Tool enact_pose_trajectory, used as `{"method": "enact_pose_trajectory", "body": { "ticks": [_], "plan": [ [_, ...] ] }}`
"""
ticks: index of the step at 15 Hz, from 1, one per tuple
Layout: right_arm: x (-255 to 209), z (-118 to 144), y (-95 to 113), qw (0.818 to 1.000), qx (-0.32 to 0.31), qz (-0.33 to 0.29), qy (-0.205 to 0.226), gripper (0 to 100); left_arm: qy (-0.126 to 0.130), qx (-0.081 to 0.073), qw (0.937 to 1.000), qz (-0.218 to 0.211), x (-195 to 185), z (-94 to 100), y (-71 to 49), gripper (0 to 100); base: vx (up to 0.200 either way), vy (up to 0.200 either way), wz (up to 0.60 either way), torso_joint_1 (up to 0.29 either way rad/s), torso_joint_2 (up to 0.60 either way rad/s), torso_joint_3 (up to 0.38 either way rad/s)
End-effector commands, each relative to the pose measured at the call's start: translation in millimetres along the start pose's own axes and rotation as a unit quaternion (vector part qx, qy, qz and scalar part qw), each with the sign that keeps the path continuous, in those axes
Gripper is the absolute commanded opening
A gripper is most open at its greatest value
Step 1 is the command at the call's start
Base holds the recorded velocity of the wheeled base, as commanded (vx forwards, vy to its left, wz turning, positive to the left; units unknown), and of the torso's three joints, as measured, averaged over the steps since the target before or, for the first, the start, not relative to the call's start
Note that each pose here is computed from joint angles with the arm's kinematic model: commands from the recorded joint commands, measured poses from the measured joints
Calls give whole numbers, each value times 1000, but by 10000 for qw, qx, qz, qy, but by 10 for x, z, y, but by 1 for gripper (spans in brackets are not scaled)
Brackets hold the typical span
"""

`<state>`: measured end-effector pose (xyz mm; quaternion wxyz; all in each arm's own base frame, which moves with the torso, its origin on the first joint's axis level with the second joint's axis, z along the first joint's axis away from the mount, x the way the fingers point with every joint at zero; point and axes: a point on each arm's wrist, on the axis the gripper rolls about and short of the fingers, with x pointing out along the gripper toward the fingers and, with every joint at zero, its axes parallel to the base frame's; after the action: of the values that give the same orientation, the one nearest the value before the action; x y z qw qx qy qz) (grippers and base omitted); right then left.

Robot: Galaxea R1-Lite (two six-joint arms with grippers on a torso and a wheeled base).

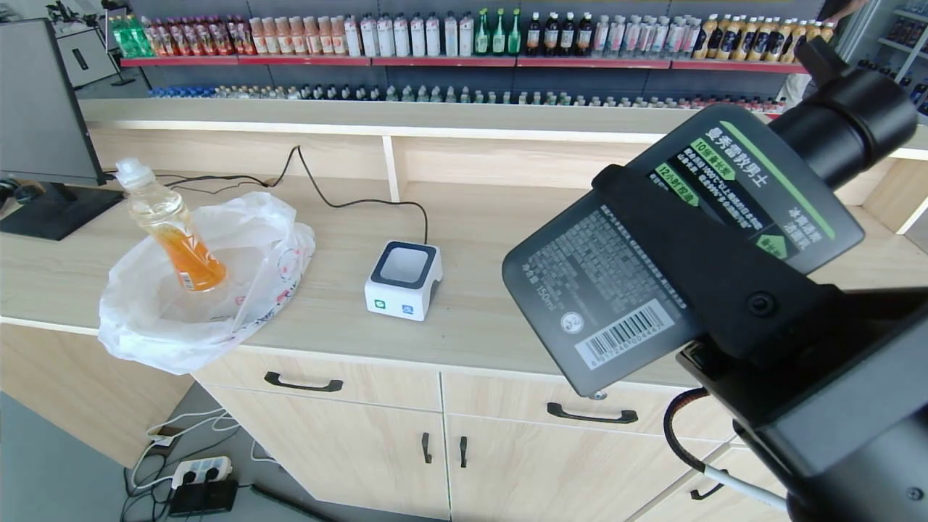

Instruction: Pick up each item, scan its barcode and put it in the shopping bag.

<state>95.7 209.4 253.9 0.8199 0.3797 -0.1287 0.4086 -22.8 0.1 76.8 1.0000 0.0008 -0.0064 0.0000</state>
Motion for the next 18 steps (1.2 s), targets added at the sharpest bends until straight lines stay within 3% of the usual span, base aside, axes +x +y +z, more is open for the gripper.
{"method": "enact_pose_trajectory", "body": {
  "ticks": [1, 9, 18],
  "plan": [
    [0, -8, -2, 10000, -2, 3, 14, 0, -5, -1, 10000, 8, 0, 1, 0, 100, 0, 0, 0, 0, 0, 0],
    [-12, -27, 1, 9996, -230, 142, 112, 0, -5, -1, 10000, 8, 0, 1, 0, 100, 0, 0, 0, 0, 0, 0],
    [-190, -69, -198, 9950, -871, 34, 487, 0, -5, -1, 10000, 0, 0, 1, 0, 100, 0, 0, 0, 0, 0, 0]
  ]
}}
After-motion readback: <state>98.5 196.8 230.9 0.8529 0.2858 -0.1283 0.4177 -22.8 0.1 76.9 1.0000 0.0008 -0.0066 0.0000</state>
